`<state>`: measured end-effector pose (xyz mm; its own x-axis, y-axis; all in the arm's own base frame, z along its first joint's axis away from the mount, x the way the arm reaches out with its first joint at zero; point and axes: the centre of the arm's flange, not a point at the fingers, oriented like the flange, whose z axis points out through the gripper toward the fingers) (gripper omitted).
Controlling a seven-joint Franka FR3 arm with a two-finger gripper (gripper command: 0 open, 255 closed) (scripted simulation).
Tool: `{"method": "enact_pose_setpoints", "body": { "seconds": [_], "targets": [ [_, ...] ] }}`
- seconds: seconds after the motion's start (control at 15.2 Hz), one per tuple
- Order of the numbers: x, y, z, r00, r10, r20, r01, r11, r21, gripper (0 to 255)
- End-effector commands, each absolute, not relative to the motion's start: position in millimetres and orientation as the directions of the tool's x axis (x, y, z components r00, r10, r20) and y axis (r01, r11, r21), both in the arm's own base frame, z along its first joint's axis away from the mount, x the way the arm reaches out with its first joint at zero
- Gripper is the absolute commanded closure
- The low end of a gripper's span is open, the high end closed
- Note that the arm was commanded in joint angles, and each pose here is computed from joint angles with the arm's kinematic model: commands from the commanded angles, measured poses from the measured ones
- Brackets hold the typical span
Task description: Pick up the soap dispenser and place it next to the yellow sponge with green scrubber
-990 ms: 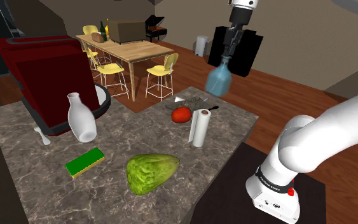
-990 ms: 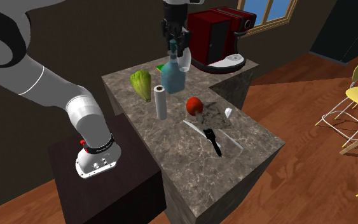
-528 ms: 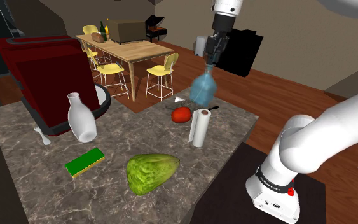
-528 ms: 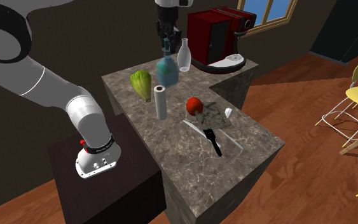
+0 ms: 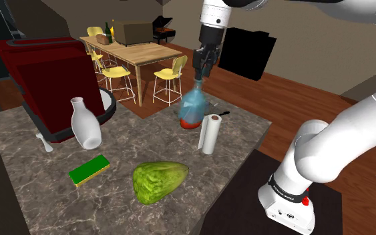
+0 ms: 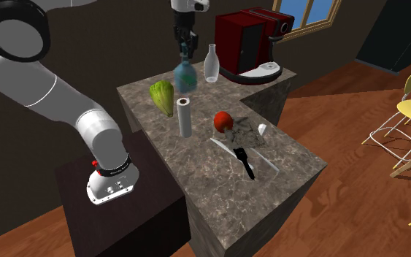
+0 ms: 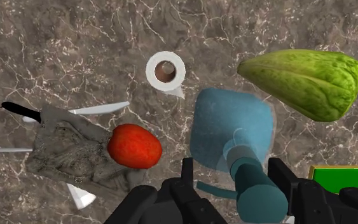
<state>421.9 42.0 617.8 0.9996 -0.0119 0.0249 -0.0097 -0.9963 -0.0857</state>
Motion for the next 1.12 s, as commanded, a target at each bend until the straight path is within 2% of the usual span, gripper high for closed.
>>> {"method": "enact_pose_setpoints", "body": {
  "seconds": [0.0,1.06],
  "targets": [
    [429,64,609,1.0,-0.013,0.026,-0.011,-0.996,-0.086,255],
    [491,256,548,1.0,-0.013,0.026,-0.011,-0.996,-0.086,255]
  ]
}}
